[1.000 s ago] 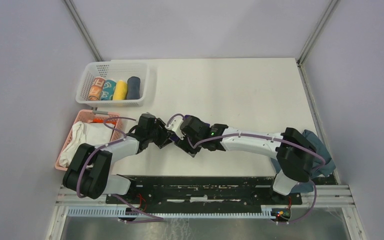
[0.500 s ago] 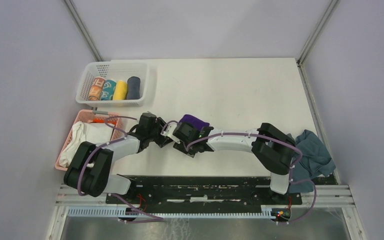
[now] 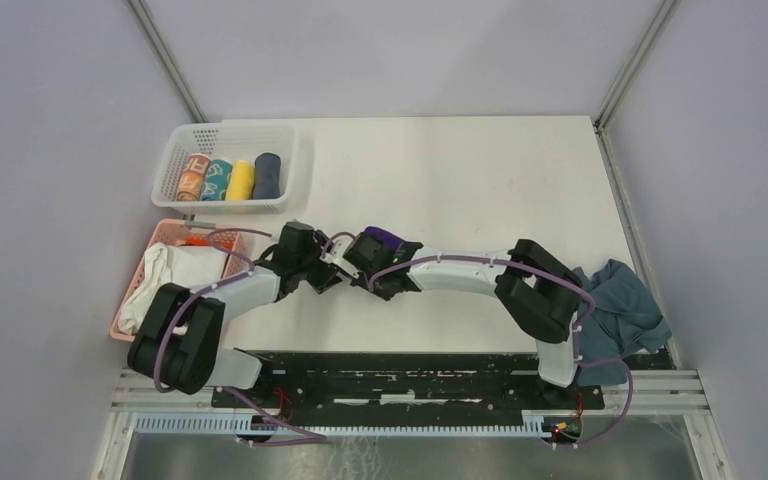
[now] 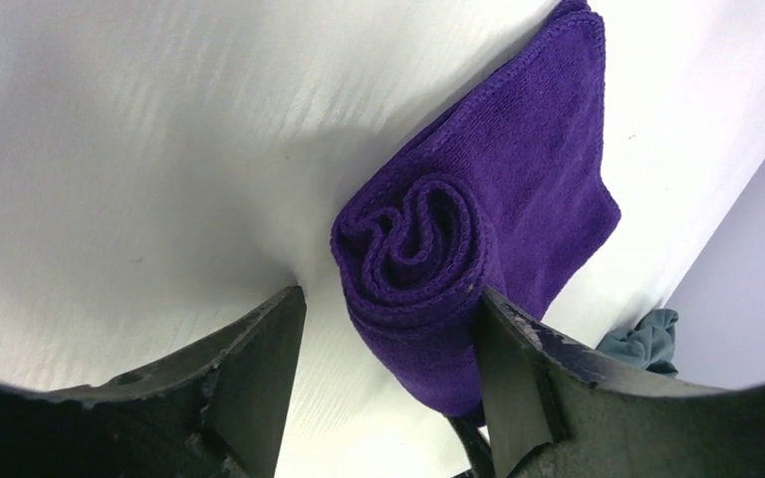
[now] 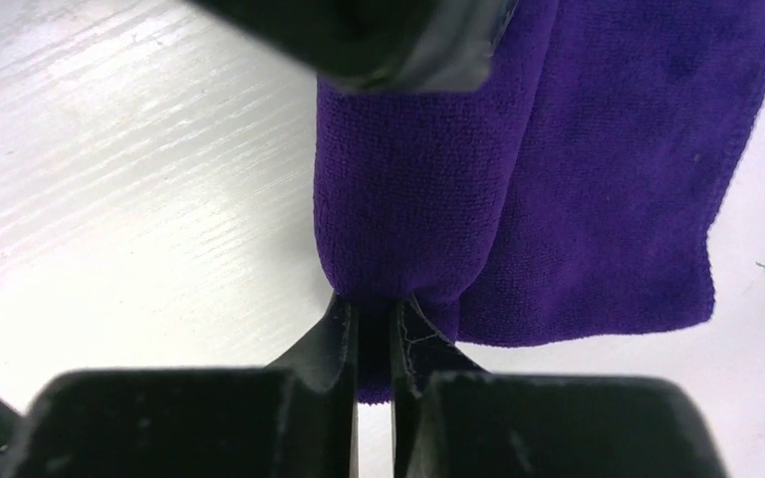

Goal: Roll the towels
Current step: Roll the towel at the center of the board.

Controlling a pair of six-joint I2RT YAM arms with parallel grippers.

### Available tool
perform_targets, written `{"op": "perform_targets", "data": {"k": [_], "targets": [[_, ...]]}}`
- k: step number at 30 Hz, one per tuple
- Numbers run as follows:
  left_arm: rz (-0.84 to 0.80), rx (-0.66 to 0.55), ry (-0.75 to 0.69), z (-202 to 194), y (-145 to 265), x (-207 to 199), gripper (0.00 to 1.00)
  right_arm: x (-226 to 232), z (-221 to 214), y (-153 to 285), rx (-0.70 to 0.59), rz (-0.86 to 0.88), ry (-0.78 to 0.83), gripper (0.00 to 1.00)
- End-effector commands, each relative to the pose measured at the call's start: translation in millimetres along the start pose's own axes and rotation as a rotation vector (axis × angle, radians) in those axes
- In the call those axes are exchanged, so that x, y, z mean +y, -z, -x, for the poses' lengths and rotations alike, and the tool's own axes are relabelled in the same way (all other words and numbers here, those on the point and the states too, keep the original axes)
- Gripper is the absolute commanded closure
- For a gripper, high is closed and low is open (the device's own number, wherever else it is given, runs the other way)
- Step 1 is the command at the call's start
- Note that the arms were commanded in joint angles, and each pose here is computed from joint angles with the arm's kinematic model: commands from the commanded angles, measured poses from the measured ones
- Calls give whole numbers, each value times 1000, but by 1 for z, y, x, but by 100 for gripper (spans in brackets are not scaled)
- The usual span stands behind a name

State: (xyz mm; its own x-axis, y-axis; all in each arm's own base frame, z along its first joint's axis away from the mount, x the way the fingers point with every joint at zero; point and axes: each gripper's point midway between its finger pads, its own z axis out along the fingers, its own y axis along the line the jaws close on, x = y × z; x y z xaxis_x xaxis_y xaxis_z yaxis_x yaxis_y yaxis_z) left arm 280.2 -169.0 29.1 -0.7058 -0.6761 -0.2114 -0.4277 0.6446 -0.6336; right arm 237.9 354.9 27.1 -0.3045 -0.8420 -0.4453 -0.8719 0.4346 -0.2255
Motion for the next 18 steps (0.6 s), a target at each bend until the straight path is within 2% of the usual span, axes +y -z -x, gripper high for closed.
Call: {"op": "perform_targets", "data": {"k": [1, 4, 10, 18], "targets": [[182, -7, -47, -6, 13, 45, 28, 46, -29, 0, 112, 293, -81, 94], [145, -29, -51, -3, 27, 36, 24, 58, -15, 11, 73, 461, -175, 97], [76, -61, -51, -2, 55, 23, 19, 62, 12, 31, -19, 800, -418, 96], [10, -32, -32, -12, 62, 16, 19, 50, 16, 23, -10, 1041, -636, 95]]}}
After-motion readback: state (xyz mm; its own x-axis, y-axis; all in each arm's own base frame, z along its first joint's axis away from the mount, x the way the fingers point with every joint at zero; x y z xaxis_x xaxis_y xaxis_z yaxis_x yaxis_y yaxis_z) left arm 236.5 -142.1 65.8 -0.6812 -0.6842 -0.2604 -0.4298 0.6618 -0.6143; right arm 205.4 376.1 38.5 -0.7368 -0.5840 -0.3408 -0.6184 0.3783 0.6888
